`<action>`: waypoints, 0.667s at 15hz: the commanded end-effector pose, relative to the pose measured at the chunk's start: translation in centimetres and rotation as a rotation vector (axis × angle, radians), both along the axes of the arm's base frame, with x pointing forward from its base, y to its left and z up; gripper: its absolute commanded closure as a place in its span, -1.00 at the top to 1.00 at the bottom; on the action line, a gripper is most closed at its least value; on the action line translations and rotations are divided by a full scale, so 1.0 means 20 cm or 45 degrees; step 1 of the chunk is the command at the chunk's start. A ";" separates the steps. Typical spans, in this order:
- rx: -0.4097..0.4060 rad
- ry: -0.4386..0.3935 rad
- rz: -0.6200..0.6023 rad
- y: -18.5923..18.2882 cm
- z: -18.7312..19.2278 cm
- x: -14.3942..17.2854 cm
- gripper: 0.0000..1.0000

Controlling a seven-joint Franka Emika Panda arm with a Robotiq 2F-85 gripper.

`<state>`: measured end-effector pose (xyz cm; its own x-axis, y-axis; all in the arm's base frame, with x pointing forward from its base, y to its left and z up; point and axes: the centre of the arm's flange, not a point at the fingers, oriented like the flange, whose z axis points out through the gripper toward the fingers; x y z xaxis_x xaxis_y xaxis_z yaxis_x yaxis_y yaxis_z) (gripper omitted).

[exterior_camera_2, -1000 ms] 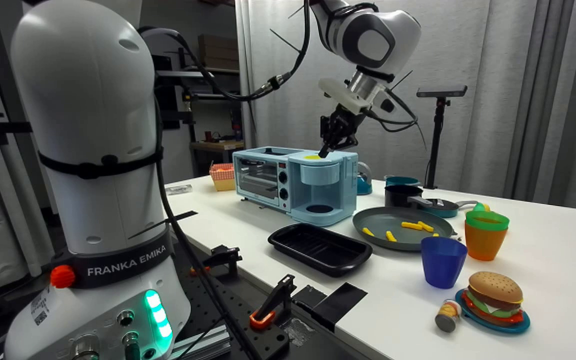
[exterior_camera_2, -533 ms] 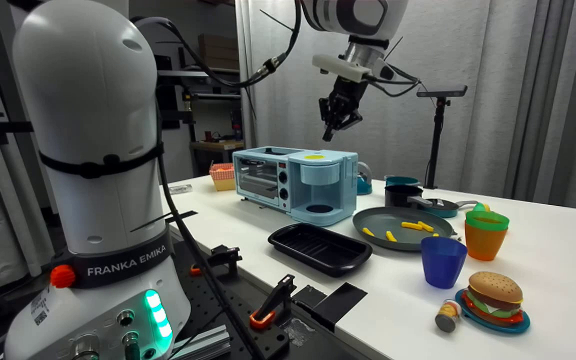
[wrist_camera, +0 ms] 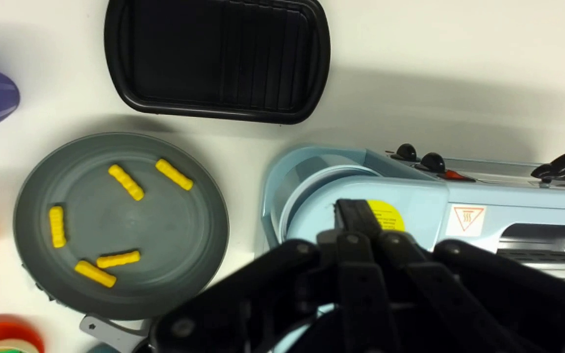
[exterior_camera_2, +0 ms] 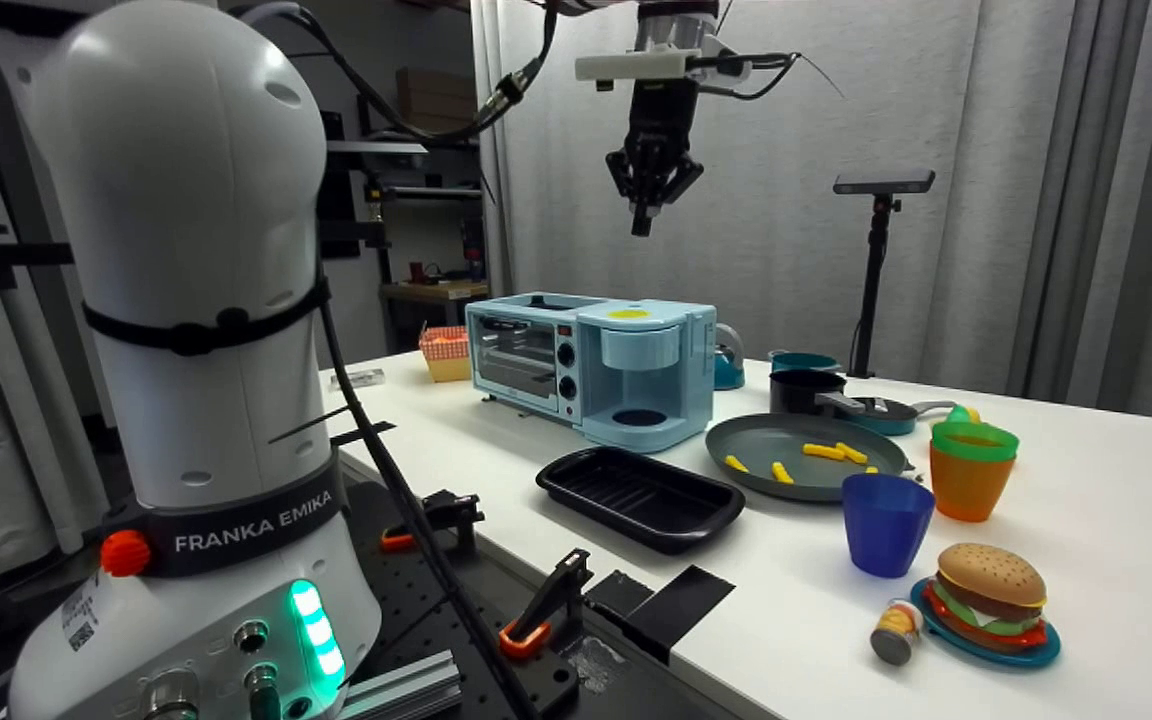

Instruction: Press the top of the coffee maker to open the bowl and push it back to close it

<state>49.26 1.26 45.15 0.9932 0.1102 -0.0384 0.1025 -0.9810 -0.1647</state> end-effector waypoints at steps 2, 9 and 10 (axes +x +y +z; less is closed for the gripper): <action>-0.087 -0.051 -0.017 0.05 0.10 -0.15 -0.99; -0.103 -0.081 -0.106 0.04 0.12 -0.22 -0.99; -0.110 -0.081 -0.113 0.04 0.11 -0.22 -0.99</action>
